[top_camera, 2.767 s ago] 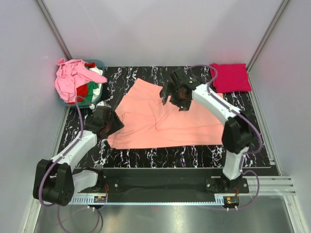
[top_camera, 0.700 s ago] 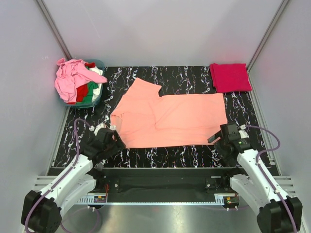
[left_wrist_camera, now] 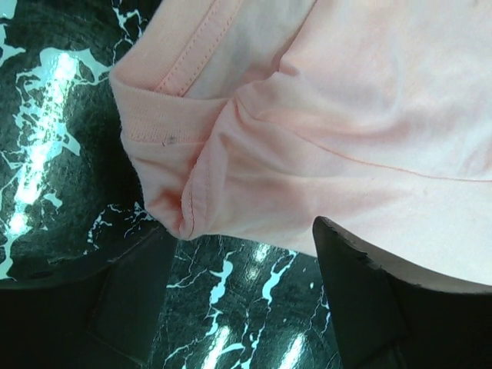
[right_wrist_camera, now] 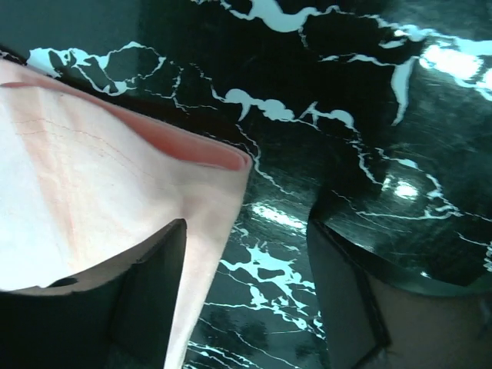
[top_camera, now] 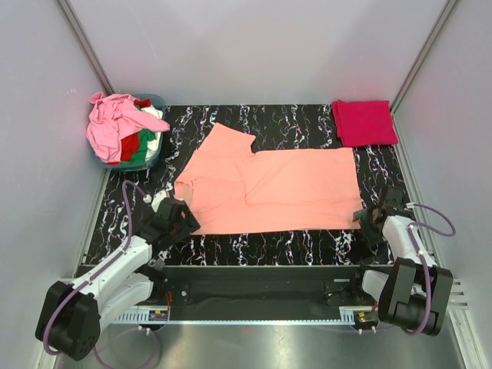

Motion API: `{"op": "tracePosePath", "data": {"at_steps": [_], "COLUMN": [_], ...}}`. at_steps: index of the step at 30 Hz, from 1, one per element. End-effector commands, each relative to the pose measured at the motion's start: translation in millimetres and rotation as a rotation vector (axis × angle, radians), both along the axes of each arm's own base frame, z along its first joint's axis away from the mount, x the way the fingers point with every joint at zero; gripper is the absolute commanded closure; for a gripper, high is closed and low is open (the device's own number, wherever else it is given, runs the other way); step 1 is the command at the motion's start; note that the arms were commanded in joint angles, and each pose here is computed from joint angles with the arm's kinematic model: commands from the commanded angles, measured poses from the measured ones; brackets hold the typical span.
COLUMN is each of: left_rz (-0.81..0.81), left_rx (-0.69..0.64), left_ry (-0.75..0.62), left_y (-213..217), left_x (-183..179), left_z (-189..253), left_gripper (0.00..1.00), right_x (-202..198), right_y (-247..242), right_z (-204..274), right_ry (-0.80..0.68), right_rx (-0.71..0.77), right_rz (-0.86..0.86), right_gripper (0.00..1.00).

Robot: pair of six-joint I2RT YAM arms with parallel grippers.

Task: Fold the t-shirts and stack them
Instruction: Fold the tshirt

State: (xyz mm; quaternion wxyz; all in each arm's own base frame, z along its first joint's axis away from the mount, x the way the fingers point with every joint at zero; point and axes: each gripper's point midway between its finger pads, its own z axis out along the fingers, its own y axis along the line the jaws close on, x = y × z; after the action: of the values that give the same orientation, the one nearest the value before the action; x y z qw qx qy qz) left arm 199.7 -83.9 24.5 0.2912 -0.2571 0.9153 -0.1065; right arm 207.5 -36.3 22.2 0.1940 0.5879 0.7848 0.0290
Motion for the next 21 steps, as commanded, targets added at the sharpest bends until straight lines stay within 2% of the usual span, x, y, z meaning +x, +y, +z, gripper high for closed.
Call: {"op": "tracePosePath", "data": {"at_steps": [1, 6, 10, 13, 14, 16, 17, 20, 21], "left_rz": [0.044, 0.069, 0.072, 0.080, 0.084, 0.091, 0.093, 0.105, 0.106], "left_rx": [0.036, 0.060, 0.074, 0.083, 0.085, 0.094, 0.096, 0.092, 0.091], "left_ry": [0.011, -0.001, -0.008, -0.013, -0.014, -0.021, -0.026, -0.039, -0.033], "left_y": [8.7, 17.6, 18.4, 19.8, 21.1, 24.6, 26.1, 29.4, 29.9], "left_x": [2.3, 9.2, 15.7, 20.6, 22.5, 25.1, 25.4, 25.8, 23.5], "left_z": [-5.9, -6.2, -3.6, -0.6, 0.9, 3.6, 5.2, 10.7, 12.4], "left_gripper": [0.23, 0.29, 0.42, 0.56, 0.65, 0.74, 0.84, 0.99, 1.00], "right_x": [12.9, 15.1, 23.8, 30.2, 31.4, 33.0, 34.1, 36.9, 32.9], "right_y": [4.0, 5.2, 9.0, 8.7, 9.2, 8.1, 7.3, 3.3, 3.6], "right_z": [0.4, -7.4, -9.9, -9.2, -9.1, -6.9, -5.7, 2.2, 4.8], "right_ry": [-0.053, -0.050, -0.077, -0.087, -0.088, -0.091, -0.095, -0.109, -0.097], "right_rx": [0.034, 0.046, 0.076, 0.080, 0.085, 0.084, 0.081, 0.062, 0.059], "right_rz": [0.051, 0.055, 0.076, 0.095, 0.101, 0.103, 0.103, 0.112, 0.115], "right_gripper": [0.30, 0.39, 0.67, 0.71, 0.77, 0.84, 0.87, 1.00, 1.00]}}
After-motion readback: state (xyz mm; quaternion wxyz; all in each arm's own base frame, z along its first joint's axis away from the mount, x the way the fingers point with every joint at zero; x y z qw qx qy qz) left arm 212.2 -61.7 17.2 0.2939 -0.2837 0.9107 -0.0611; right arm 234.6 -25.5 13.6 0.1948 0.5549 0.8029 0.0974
